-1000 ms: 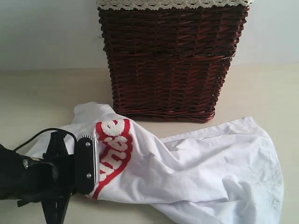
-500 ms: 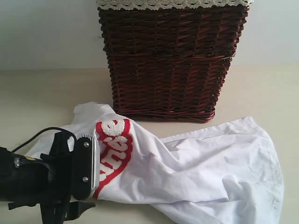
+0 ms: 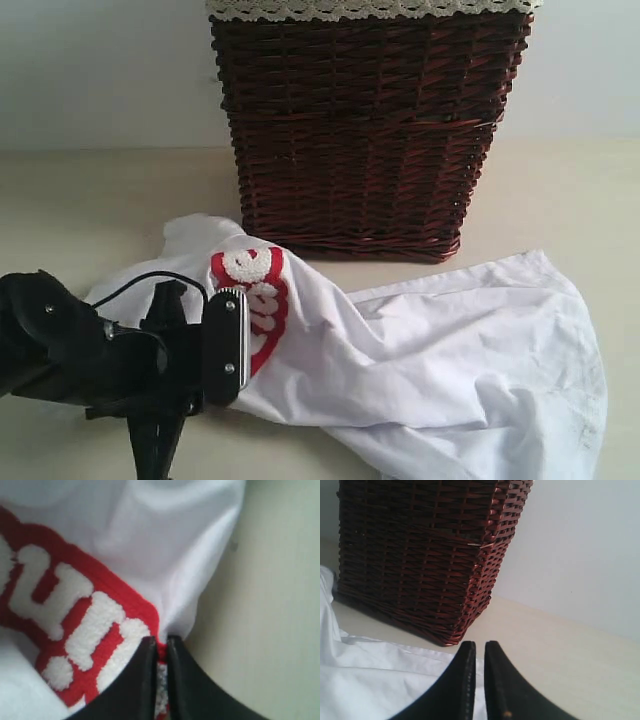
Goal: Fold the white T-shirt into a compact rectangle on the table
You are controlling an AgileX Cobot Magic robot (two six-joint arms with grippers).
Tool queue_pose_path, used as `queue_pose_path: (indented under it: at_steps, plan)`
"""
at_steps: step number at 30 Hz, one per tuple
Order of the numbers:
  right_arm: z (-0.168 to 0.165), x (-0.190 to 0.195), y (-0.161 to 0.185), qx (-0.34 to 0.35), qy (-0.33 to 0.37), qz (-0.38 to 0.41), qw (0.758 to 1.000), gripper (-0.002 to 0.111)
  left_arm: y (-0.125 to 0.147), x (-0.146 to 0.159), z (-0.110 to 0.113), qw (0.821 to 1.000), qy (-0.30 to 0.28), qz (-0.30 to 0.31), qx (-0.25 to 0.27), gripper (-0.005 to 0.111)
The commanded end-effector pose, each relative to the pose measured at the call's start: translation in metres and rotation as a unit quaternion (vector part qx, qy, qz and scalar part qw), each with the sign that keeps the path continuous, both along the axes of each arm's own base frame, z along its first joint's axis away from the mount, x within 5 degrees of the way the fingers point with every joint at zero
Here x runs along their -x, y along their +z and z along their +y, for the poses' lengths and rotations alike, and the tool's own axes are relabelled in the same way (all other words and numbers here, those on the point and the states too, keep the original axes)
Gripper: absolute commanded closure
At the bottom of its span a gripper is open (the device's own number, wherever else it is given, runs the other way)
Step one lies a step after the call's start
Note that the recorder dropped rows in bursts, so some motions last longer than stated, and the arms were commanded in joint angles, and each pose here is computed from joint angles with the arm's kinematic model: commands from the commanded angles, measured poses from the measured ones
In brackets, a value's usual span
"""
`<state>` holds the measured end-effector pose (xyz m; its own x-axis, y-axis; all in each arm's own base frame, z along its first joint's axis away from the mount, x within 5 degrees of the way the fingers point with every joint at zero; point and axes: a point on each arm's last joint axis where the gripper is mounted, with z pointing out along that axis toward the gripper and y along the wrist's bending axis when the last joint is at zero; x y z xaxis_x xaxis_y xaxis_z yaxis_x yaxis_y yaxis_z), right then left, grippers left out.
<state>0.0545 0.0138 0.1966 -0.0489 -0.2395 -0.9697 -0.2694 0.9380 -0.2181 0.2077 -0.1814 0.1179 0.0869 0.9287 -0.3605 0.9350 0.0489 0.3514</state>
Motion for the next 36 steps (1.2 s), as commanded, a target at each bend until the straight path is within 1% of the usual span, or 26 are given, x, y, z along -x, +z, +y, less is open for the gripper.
queue_pose_path:
  at_steps: [1,5,6,8,9,10,11,12,13,14,16,17,18,19,20,21,23,24,27,29,30,33,35,36]
  plan:
    - [0.0,0.0,0.0,-0.001,-0.003,-0.005,1.0,0.099,0.033,-0.002,0.0,0.997,0.034,-0.038,0.051,0.107]
    - [0.0,0.0,0.0,-0.001,-0.003,-0.005,1.0,0.099,0.073,0.0,0.002,0.991,0.009,-0.105,0.087,0.107]
    - [0.0,0.0,0.0,-0.001,-0.003,-0.005,1.0,0.099,0.095,0.001,0.0,0.985,-0.017,-0.138,0.104,0.107]
    - [0.0,0.0,0.0,-0.001,-0.003,-0.005,1.0,0.099,0.115,-0.001,-0.006,0.98,-0.035,-0.149,0.129,0.107]
    - [0.0,0.0,0.0,-0.001,-0.003,-0.005,1.0,0.099,0.119,-0.002,-0.008,0.979,-0.04,-0.145,0.136,0.107]
    - [0.0,0.0,0.0,-0.001,-0.003,-0.005,1.0,0.099,0.118,-0.005,-0.01,0.982,-0.047,-0.104,0.15,0.107]
    - [0.0,0.0,0.0,-0.001,-0.003,-0.005,1.0,0.099,0.114,-0.007,-0.011,0.984,-0.042,-0.07,0.159,0.107]
    - [0.0,0.0,0.0,-0.001,-0.003,-0.005,1.0,0.099,0.102,-0.012,-0.008,0.986,-0.029,-0.003,0.165,0.107]
    - [0.0,0.0,0.0,-0.001,-0.003,-0.005,1.0,0.099,0.096,-0.016,-0.005,0.986,-0.019,0.016,0.165,0.107]
    - [0.0,0.0,0.0,-0.001,-0.003,-0.005,1.0,0.099,0.082,-0.024,0.0,0.986,0.017,0.049,0.16,0.107]
    - [0.0,0.0,0.0,-0.001,-0.003,-0.005,1.0,0.099,0.068,-0.036,0.007,0.987,0.046,0.046,0.144,0.105]
    - [0.0,0.0,0.0,-0.001,-0.003,-0.005,1.0,0.099,0.065,-0.044,0.009,0.988,0.074,0.02,0.136,0.098]
    - [0.0,0.0,0.0,-0.001,-0.003,-0.005,1.0,0.099,0.065,-0.048,0.011,0.987,0.09,-0.002,0.131,0.093]
    - [0.0,0.0,0.0,-0.001,-0.003,-0.005,1.0,0.099,0.068,-0.054,0.013,0.986,0.105,-0.028,0.127,0.079]
    - [0.0,0.0,0.0,-0.001,-0.003,-0.005,1.0,0.099,0.07,-0.058,0.014,0.985,0.113,-0.043,0.125,0.069]
    - [0.0,0.0,0.0,-0.001,-0.003,-0.005,1.0,0.099,0.074,-0.062,0.013,0.983,0.12,-0.058,0.128,0.054]
    - [0.0,0.0,-0.001,-0.001,-0.003,-0.004,1.0,0.099,0.078,-0.063,0.013,0.979,0.138,-0.054,0.143,0.039]
    - [0.0,0.0,-0.001,-0.001,-0.003,-0.004,1.0,0.099,0.082,-0.062,0.012,0.974,0.155,-0.047,0.159,0.036]
    - [0.0,0.0,-0.001,-0.001,-0.003,-0.004,1.0,0.099,0.098,-0.053,0.011,0.958,0.191,-0.007,0.215,0.035]
    - [0.0,0.0,-0.001,-0.001,-0.003,-0.004,1.0,0.099,0.114,-0.043,0.011,0.948,0.195,0.015,0.25,0.035]
    - [0.0,0.0,-0.001,-0.001,-0.003,-0.004,1.0,0.099,0.121,-0.038,0.011,0.947,0.188,0.02,0.26,0.035]
    - [0.0,0.0,-0.001,-0.001,-0.003,-0.004,1.0,0.099,0.137,-0.016,0.016,0.947,0.166,0.049,0.272,0.035]
    - [0.0,0.0,-0.001,-0.001,-0.003,-0.004,1.0,0.099,0.13,-0.001,0.021,0.95,0.159,0.078,0.259,0.036]
    - [0.0,0.0,-0.001,-0.001,-0.003,-0.003,1.0,0.099,0.124,0.004,0.024,0.949,0.165,0.087,0.253,0.036]
